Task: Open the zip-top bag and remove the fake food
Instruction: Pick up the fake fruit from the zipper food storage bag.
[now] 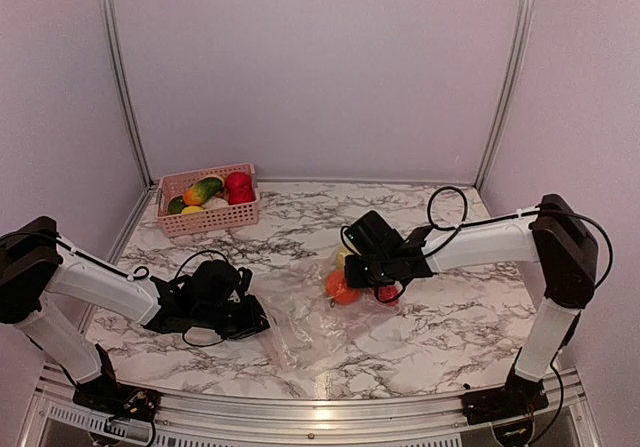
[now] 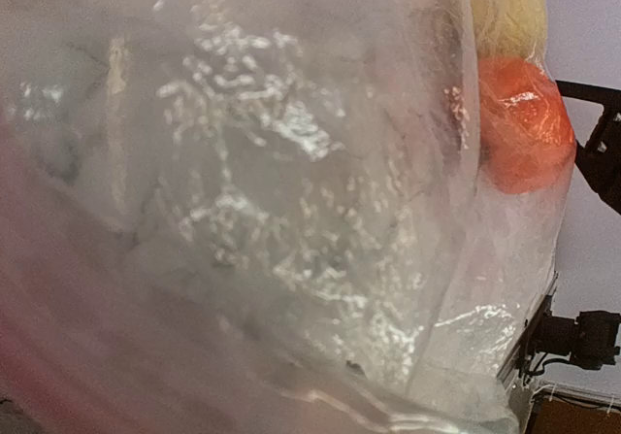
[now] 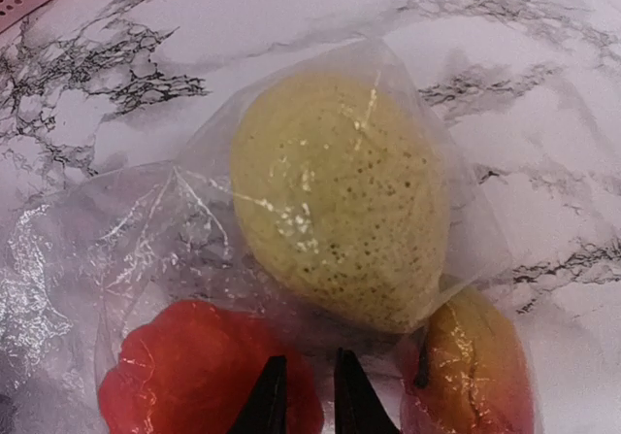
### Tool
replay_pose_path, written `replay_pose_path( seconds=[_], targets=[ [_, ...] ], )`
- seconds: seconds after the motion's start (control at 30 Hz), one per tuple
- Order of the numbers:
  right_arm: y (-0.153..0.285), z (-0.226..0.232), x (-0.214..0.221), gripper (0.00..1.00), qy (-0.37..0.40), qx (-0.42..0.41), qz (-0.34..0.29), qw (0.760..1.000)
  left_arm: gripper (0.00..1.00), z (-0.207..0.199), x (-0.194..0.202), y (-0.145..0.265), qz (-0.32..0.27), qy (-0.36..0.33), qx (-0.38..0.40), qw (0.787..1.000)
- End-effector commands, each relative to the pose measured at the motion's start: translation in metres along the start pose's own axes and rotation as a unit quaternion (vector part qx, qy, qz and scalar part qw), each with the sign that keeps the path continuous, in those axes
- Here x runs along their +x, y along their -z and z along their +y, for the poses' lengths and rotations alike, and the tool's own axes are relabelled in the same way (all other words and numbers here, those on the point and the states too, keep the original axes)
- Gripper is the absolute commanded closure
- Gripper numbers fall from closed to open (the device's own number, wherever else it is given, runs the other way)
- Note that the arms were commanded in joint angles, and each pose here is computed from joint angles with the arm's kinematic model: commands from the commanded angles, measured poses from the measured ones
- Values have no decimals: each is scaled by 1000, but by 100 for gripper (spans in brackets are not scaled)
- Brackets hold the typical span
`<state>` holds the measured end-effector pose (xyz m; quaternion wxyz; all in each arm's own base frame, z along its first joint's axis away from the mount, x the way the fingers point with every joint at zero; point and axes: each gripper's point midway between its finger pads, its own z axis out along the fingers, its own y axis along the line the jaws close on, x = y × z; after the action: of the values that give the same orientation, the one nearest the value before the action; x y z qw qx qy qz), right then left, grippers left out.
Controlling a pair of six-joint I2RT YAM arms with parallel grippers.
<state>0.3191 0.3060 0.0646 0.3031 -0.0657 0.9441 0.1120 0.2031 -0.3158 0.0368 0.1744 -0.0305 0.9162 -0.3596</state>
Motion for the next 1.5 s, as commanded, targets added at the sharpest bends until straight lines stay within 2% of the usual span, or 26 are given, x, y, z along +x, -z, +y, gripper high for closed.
replay_pose_path(
  seconds=[0.0,0.23,0.57,0.77,0.87,0.93,1.17,1.47],
  targets=[
    [-12,-5,26,83,17,12,45,999,82,-3,-2,1,-4,-6,0,1000],
    [-10,1,25,79,37,6,41,998,81,-3,-2,1,-4,-6,0,1000],
    [-9,21,36,50,87,3,40,995,79,-5,-3,1,-6,-5,4,1000],
    [-9,19,40,29,93,12,42,995,77,-4,-2,3,-6,-4,5,1000],
    [-5,17,37,23,92,17,38,995,76,-4,-2,3,-6,-3,5,1000],
    [1,18,32,25,90,18,32,995,76,-4,-2,4,-7,-2,6,1000],
    [30,31,6,48,86,10,-2,996,76,-4,-3,5,-9,-2,6,1000],
    [39,54,1,59,91,-21,-4,996,76,-5,-3,5,-10,-3,9,1000]
  ],
)
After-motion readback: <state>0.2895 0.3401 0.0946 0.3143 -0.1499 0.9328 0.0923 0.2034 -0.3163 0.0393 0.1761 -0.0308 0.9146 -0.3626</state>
